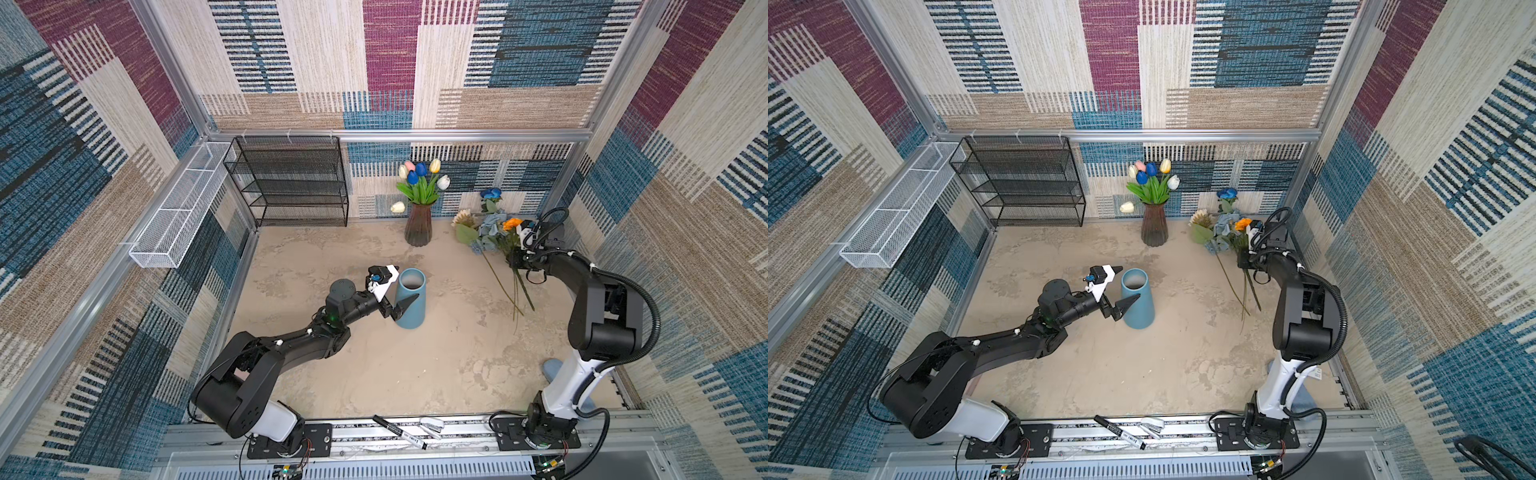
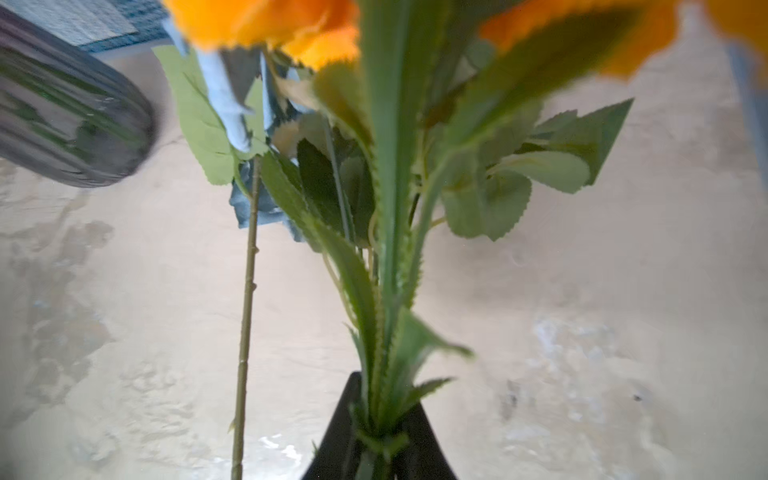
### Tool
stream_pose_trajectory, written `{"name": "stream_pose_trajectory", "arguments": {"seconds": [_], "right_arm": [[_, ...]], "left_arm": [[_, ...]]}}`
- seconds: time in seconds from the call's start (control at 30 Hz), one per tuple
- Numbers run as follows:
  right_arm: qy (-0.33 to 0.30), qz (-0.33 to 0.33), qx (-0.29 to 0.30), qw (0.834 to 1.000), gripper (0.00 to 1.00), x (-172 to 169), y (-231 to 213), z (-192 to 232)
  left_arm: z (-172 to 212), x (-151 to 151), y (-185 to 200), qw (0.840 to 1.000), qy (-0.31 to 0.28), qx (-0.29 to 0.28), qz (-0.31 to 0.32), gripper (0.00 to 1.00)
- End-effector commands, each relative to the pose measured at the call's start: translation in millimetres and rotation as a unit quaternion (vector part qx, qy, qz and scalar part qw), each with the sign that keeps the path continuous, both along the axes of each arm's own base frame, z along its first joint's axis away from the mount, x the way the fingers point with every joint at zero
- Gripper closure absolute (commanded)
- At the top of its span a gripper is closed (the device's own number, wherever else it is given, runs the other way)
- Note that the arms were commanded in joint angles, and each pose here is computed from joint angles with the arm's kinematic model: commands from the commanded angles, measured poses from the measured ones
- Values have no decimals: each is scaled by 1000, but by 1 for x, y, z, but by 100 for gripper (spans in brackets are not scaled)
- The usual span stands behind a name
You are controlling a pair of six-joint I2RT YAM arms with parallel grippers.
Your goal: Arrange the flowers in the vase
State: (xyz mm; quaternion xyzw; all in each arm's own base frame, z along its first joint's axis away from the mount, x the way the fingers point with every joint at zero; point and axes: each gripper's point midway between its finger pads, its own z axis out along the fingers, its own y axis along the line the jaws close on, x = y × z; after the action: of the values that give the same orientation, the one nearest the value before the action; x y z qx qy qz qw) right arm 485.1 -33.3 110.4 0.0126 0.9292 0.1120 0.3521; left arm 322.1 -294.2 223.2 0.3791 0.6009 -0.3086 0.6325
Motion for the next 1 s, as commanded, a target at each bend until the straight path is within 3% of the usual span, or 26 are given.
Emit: {"name": "stream_pose_trajectory", "arguments": {"seconds": [0.0,0.07,0.17,0.4,0.53,0.7,0.83,0.97], "right_arm": [[-18,-2,37,999,79,2,16,8],[-16,-15,48,999,70,-1,17,5],[-16,-18,50,998,66,-6,18,-1],[-25,-26,55,998,80,-6,18,8],[-39,-35,62,997,78,-8,20,20],[-40,0,46,998,67,-19,61,30],[-24,14,49,998,71,-30,80,14],[-4,44,37,998,57,-33,101,-9]], "left_arm": [[9,1,3,1000,-12,-17,10,2],[8,1,4,1000,-12,-18,11,2],[7,1,4,1000,-9,-18,11,2],[4,1,3,1000,-3,-19,9,2],[3,2,5,1000,2,-23,15,2],[0,-4,13,999,5,-27,26,1],[-1,-12,21,999,11,-29,33,1],[-6,-18,25,999,20,-22,37,1]]}}
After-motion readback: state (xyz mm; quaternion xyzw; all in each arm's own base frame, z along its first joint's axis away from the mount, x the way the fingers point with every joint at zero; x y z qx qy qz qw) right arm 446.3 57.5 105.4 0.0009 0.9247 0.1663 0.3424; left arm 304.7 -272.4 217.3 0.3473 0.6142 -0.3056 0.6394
